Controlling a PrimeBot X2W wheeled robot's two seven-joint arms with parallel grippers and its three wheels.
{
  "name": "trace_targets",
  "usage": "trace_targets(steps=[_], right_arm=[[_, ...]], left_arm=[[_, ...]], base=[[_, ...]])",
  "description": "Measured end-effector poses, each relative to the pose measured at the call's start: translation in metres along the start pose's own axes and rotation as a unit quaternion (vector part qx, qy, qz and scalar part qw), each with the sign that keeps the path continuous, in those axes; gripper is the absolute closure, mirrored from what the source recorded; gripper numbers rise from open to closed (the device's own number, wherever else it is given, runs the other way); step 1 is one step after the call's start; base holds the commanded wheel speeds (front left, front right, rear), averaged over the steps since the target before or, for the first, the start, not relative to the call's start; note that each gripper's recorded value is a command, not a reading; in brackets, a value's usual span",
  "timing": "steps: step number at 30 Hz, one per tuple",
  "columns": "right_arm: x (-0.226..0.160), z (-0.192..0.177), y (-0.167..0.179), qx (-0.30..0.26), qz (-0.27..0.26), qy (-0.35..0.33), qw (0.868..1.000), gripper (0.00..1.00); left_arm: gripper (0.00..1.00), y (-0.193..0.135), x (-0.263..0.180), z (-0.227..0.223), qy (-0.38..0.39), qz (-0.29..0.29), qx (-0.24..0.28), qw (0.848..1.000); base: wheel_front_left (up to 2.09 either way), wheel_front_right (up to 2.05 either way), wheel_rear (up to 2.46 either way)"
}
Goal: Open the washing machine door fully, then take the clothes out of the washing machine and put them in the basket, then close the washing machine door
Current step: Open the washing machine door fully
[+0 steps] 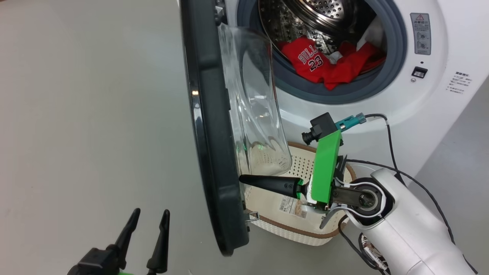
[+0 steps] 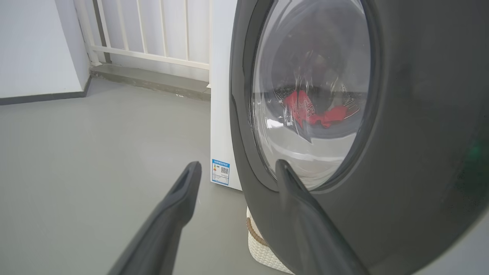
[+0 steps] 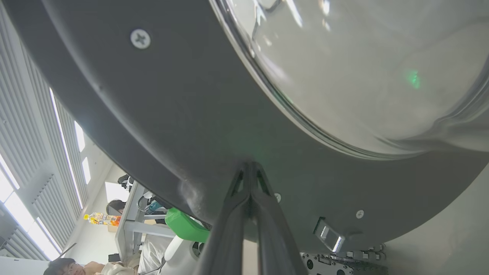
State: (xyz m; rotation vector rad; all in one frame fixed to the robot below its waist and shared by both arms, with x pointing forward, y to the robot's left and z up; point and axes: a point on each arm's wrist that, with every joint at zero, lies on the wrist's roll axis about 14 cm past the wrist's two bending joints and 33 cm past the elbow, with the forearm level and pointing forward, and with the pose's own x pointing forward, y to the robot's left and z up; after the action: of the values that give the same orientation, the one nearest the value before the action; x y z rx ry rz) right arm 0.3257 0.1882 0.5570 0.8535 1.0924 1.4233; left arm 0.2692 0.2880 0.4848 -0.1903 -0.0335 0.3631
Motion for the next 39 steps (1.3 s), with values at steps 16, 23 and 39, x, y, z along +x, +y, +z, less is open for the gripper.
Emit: trace_targets(steps=[16, 23, 39], right_arm=[[0.022, -0.016, 0.006, 0.0, 0.014, 0.025, 1.0, 1.0], [0.021, -0.015, 0.005, 0.0, 0.011, 0.02, 1.0, 0.92], [-0.004, -0.008, -0.017, -0.006, -0.033, -0.034, 0.999, 0.0]], left_arm=[[0.0, 0.018, -0.007, 0.003, -0.003, 0.028, 0.006, 1.0], [0.0, 0.017, -0.005, 0.003, -0.004, 0.027, 0.005, 1.0], [0.0, 0.006, 0.002, 0.002, -0.004, 0.008, 0.001, 1.0]], base=[[0.0, 0.0, 0.0], [0.0, 0.0, 0.0], [0.0, 0.0, 0.0]])
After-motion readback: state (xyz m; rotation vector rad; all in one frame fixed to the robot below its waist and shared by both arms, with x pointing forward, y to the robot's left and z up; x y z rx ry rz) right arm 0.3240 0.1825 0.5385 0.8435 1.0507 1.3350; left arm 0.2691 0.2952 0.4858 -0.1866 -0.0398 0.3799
